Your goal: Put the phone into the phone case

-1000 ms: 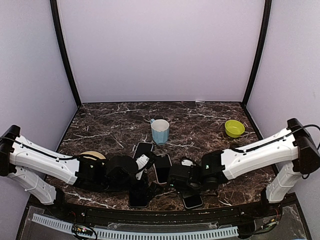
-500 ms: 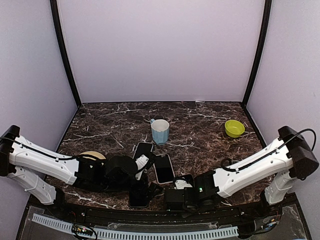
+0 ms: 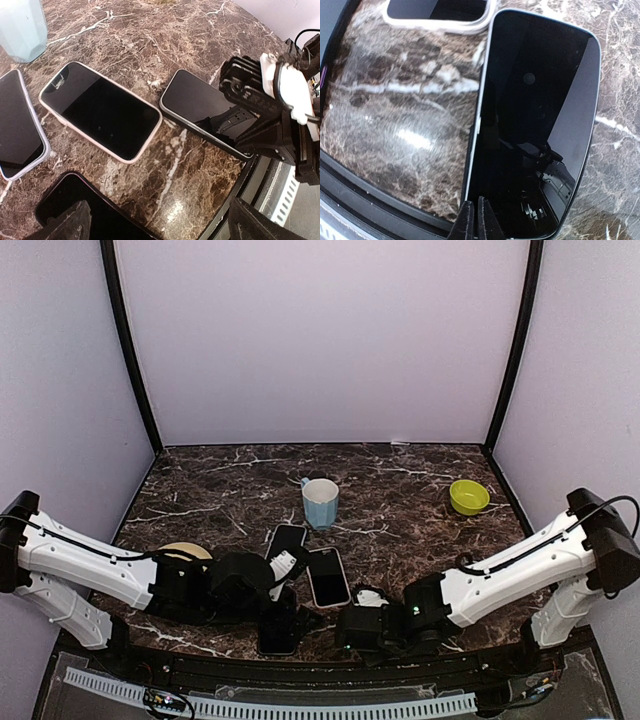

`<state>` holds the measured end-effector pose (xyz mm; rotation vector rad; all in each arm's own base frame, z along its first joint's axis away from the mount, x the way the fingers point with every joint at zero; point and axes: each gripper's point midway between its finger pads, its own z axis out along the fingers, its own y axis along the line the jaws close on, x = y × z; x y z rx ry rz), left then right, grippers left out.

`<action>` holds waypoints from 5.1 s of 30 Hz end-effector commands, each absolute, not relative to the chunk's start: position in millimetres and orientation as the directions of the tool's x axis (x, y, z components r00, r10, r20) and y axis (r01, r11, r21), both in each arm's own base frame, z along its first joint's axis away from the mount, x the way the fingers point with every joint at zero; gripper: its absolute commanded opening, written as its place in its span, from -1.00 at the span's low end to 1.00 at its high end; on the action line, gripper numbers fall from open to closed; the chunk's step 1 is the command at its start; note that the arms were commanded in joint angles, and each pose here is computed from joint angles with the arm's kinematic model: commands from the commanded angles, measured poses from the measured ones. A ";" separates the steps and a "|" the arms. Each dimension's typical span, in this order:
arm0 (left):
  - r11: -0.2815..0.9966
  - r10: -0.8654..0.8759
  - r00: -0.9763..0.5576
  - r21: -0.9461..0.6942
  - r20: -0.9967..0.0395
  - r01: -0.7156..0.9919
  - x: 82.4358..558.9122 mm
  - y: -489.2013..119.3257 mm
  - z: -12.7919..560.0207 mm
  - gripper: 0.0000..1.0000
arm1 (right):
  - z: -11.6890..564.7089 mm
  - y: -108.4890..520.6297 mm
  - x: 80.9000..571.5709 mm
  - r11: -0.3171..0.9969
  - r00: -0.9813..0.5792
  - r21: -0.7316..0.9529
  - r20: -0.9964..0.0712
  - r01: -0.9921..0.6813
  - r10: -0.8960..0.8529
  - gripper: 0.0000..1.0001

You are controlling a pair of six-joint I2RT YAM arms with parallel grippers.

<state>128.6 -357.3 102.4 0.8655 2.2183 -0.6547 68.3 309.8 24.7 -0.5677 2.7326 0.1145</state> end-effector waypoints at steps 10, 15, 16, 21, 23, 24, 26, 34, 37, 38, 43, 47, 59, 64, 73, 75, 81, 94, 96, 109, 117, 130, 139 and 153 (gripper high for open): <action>0.666 0.387 -0.552 -0.190 -0.739 0.721 128.6 -345.3 110.8 0.96 | 42.4 309.9 71.7 0.880 -0.841 -0.080 -0.266 -0.469 -0.472 -0.74; 0.668 0.384 -0.556 -0.194 -0.738 0.719 128.7 -344.5 110.5 0.96 | 53.8 317.2 74.5 0.884 -0.837 -0.095 -0.289 -0.457 -0.464 -0.58; 0.668 0.385 -0.556 -0.194 -0.737 0.719 128.3 -344.1 109.8 0.96 | 51.2 316.9 74.2 0.885 -0.838 -0.100 -0.288 -0.454 -0.462 -0.57; 0.667 0.388 -0.553 -0.189 -0.738 0.721 128.3 -343.7 109.5 0.96 | 1.6 295.6 59.9 0.887 -0.865 -0.109 -0.195 -0.450 -0.462 -0.61; 0.668 0.388 -0.550 -0.186 -0.739 0.720 129.2 -343.4 110.1 0.96 | -24.6 281.3 48.3 0.894 -0.885 -0.096 -0.132 -0.437 -0.447 -0.66; 0.669 0.388 -0.549 -0.182 -0.740 0.720 129.4 -343.0 110.0 0.96 | -34.8 273.7 42.9 0.897 -0.892 -0.093 -0.101 -0.432 -0.440 -0.70; 0.671 0.388 -0.547 -0.179 -0.742 0.719 130.0 -342.6 109.7 0.96 | -45.9 261.4 39.5 0.898 -0.898 -0.115 -0.072 -0.425 -0.434 -0.73; 0.669 0.408 -0.540 -0.161 -0.736 0.726 130.5 -343.8 109.2 0.97 | 1.2 274.5 69.5 0.876 -0.868 -0.210 -0.165 -0.434 -0.469 -0.60; 0.666 0.405 -0.540 -0.166 -0.738 0.727 130.2 -344.7 111.0 0.96 | 42.9 294.1 87.5 0.902 -0.861 -0.151 -0.272 -0.404 -0.431 0.10; 0.666 0.404 -0.540 -0.166 -0.739 0.727 130.3 -344.6 111.4 0.96 | 56.7 300.8 92.9 0.910 -0.857 -0.127 -0.304 -0.395 -0.415 0.28; 0.665 0.406 -0.537 -0.164 -0.739 0.728 130.1 -344.1 112.7 0.96 | 108.5 330.1 104.5 0.901 -0.818 -0.005 -0.417 -0.434 -0.396 0.31; 0.658 0.411 -0.529 -0.160 -0.742 0.735 130.2 -347.0 112.9 0.95 | 112.7 310.8 118.8 0.908 -0.829 0.017 -0.416 -0.418 -0.374 0.26; 0.576 0.468 -0.624 -0.320 -0.625 0.752 114.3 -448.5 77.5 0.43 | 46.1 231.3 148.0 0.903 -0.912 0.218 -0.272 -0.370 -0.308 0.33; 0.562 0.468 -0.632 -0.343 -0.618 0.752 116.4 -477.1 71.6 0.45 | 22.1 224.7 129.7 0.885 -0.913 0.248 -0.214 -0.394 -0.347 0.52; 0.627 0.467 -0.699 -0.354 -0.542 0.694 123.3 -478.7 36.3 0.37 | -2.0 224.4 98.1 0.865 -0.901 0.256 -0.157 -0.432 -0.404 0.34; 0.635 0.467 -0.705 -0.352 -0.534 0.688 124.7 -477.7 32.3 0.30 | -4.2 224.6 86.7 0.871 -0.904 0.241 -0.141 -0.427 -0.404 0.30; 0.643 0.482 -0.717 -0.352 -0.504 0.680 122.4 -477.3 18.7 0.16 | -16.5 219.6 60.1 0.899 -0.911 0.153 -0.097 -0.411 -0.400 0.25; 0.646 0.570 -0.756 -0.393 -0.320 0.654 89.3 -452.5 -12.6 -0.34 | -35.6 218.0 56.4 0.943 -0.940 0.003 -0.091 -0.332 -0.330 0.17; 0.661 0.600 -0.756 -0.371 -0.261 0.652 83.4 -442.5 -27.8 -0.34 | -36.5 215.5 55.9 0.945 -0.941 -0.012 -0.090 -0.327 -0.327 0.13; 0.659 0.665 -0.727 -0.324 -0.170 0.678 61.4 -415.4 -52.1 -0.40 | -16.3 249.7 29.9 0.910 -0.915 0.109 -0.099 -0.400 -0.391 0.22; 0.587 0.664 -0.692 -0.375 -0.285 0.718 54.0 -442.4 -21.6 -0.16 | -25.1 243.3 26.0 0.907 -0.912 0.102 -0.094 -0.408 -0.400 0.19; 0.565 0.714 -0.639 -0.303 -0.286 0.768 42.4 -429.9 -17.8 -0.06 | -26.3 238.2 12.2 0.899 -0.902 0.089 -0.099 -0.428 -0.420 0.16; 0.595 0.767 -0.593 -0.073 -0.244 0.800 58.6 -396.0 -44.6 -0.07 | -32.7 220.9 18.9 0.900 -0.895 -0.014 -0.100 -0.437 -0.436 0.22; 0.641 0.498 -0.612 -0.215 -0.614 0.737 96.5 -408.9 107.8 0.39 | 51.2 270.2 83.5 0.957 -0.910 0.035 -0.322 -0.287 -0.261 0.97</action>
